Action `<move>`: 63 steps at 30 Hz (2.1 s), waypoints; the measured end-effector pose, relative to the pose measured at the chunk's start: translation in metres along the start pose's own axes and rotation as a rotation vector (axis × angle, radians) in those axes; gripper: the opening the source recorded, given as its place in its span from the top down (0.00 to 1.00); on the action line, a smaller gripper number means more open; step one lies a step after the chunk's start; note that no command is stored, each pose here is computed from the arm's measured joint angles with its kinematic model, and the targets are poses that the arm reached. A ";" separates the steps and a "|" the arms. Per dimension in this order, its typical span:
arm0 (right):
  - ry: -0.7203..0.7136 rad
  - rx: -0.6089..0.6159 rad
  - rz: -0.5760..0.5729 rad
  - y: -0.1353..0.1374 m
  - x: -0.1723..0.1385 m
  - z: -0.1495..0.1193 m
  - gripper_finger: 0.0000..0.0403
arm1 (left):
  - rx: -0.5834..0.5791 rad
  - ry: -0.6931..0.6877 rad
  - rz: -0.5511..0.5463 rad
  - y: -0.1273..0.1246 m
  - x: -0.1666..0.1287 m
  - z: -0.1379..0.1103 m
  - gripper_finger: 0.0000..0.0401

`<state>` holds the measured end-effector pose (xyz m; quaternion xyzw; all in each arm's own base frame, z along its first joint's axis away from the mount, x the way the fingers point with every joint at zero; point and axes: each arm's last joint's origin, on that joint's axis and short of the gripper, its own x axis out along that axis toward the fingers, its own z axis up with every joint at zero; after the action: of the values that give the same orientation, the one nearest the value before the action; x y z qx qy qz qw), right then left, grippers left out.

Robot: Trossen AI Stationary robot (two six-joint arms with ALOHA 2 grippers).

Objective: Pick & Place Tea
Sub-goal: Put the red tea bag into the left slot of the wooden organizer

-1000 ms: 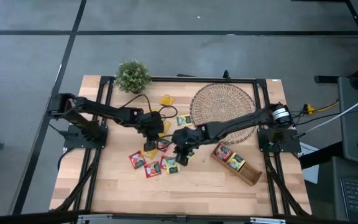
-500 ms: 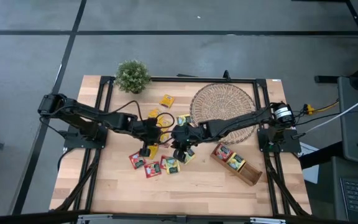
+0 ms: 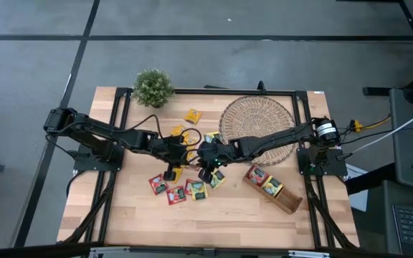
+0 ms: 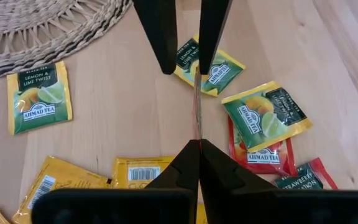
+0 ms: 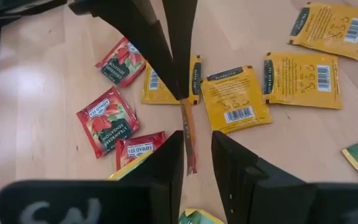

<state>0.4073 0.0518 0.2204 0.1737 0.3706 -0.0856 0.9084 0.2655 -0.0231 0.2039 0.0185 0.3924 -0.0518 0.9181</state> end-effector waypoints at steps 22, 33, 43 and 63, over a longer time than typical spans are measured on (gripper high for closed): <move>0.010 -0.022 0.014 0.000 0.000 0.000 0.79 | -0.001 -0.052 -0.002 0.000 -0.002 0.010 0.99; 0.011 -0.026 0.017 0.000 0.000 0.000 0.79 | -0.081 0.000 -0.036 0.001 -0.002 0.005 0.99; 0.012 -0.028 0.018 0.000 0.000 0.000 0.79 | -0.107 -0.039 -0.059 0.006 -0.003 0.009 0.99; 0.118 -0.015 0.110 0.001 -0.004 -0.005 0.99 | -0.132 -0.052 -0.065 0.006 -0.003 0.010 0.94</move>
<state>0.4014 0.0552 0.2204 0.1919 0.4139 -0.0225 0.8896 0.2717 -0.0178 0.2132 -0.0563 0.3713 -0.0558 0.9251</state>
